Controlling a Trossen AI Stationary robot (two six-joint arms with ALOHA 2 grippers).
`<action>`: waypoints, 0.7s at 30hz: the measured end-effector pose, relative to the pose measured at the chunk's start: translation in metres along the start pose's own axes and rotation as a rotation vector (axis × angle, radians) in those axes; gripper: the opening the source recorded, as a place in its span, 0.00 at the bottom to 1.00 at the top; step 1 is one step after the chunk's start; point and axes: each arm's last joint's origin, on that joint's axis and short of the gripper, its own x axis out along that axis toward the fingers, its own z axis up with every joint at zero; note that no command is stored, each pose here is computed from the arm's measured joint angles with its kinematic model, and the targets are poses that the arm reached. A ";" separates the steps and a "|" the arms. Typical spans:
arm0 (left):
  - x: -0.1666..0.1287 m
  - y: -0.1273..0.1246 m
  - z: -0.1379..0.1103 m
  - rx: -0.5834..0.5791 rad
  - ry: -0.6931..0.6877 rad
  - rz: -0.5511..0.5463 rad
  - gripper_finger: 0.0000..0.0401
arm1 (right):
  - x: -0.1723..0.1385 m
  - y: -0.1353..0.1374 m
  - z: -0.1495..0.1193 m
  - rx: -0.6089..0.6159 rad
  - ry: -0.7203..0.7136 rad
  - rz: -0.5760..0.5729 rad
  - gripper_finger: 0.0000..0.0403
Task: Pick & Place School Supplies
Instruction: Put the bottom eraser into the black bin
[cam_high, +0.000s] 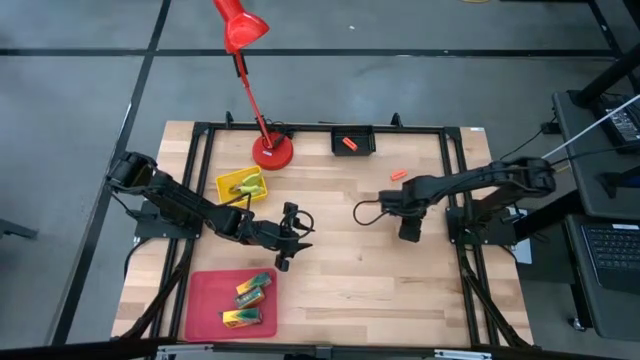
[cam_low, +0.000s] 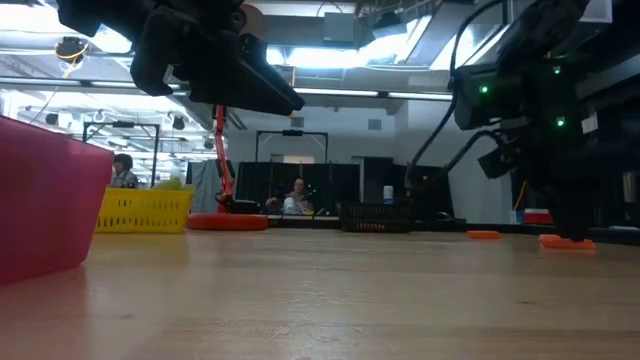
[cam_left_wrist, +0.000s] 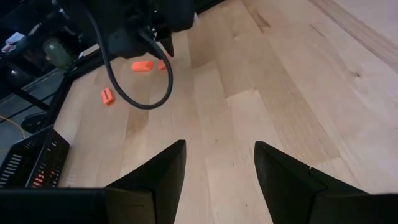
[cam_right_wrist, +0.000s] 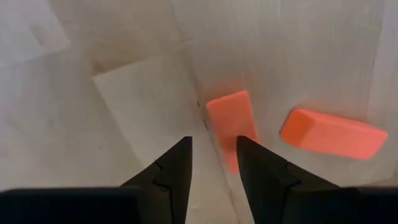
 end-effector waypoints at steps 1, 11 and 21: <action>0.000 0.000 0.000 0.000 0.000 0.000 0.47 | 0.001 0.000 0.001 0.001 0.005 -0.004 0.32; 0.000 0.000 0.000 0.000 -0.003 -0.010 0.47 | 0.003 -0.006 0.002 0.057 0.006 -0.094 0.32; 0.000 -0.001 0.000 0.001 -0.009 -0.027 0.47 | 0.003 -0.014 0.008 0.110 -0.047 -0.105 0.31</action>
